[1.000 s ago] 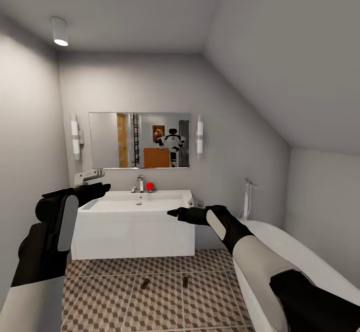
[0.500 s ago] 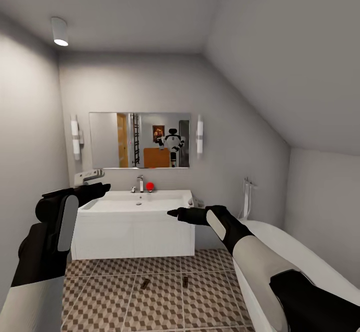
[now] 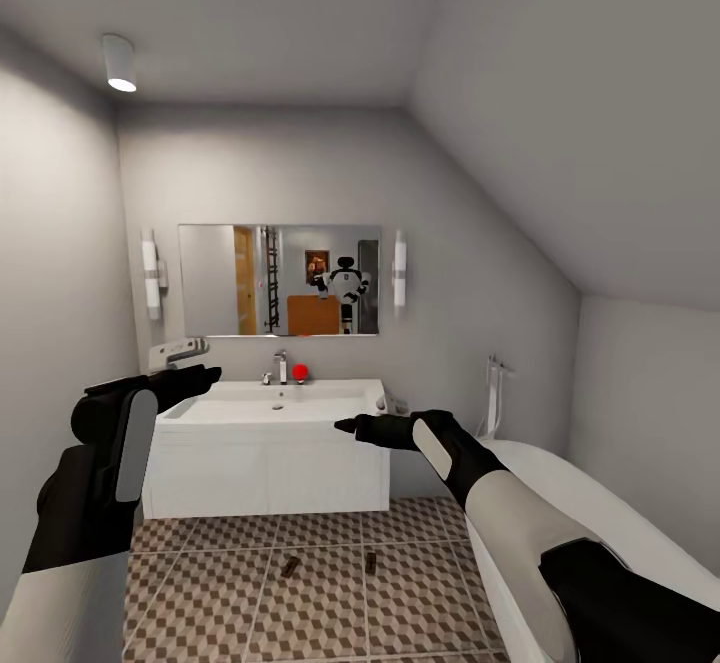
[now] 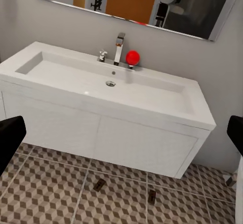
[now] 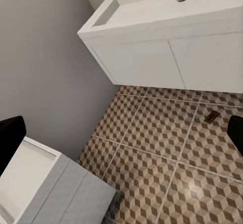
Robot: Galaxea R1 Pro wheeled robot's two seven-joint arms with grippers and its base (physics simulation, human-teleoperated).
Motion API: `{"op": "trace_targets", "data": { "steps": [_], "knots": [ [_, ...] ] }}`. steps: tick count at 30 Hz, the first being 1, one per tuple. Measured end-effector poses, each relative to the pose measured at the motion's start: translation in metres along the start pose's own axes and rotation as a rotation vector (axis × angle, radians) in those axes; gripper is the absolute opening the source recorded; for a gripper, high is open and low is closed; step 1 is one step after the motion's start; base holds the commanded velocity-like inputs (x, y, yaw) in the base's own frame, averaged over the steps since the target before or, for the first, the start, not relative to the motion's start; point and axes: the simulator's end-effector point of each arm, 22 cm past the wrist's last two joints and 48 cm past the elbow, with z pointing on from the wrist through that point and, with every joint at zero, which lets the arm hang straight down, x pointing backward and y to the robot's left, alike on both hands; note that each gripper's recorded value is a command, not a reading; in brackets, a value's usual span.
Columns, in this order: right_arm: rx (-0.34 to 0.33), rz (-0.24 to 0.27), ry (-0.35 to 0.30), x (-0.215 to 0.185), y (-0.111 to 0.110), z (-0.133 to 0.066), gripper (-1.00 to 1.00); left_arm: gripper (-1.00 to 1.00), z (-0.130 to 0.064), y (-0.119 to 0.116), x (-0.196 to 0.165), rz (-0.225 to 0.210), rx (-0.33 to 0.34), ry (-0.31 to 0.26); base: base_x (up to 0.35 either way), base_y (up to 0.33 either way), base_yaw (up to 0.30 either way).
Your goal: Take the four mousetraps from the cabinet in the bathroom and place them on the bathroom floor. Make sure all four end up on the same floor surface, and ensure that at least two of them are either under or directly next to the same bathroom sink.
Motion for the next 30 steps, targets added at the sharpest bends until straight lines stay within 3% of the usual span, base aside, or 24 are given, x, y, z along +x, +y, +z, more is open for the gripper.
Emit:
{"op": "trace_targets", "data": {
  "steps": [30],
  "knots": [
    [0.000, 0.000, 0.000, -0.0002, 0.0001, 0.0000, 1.00, 1.00, -0.0002, -0.0015, -0.0001, -0.001, 0.003, 0.000, 0.000, 0.000, 0.000]
  ]
}}
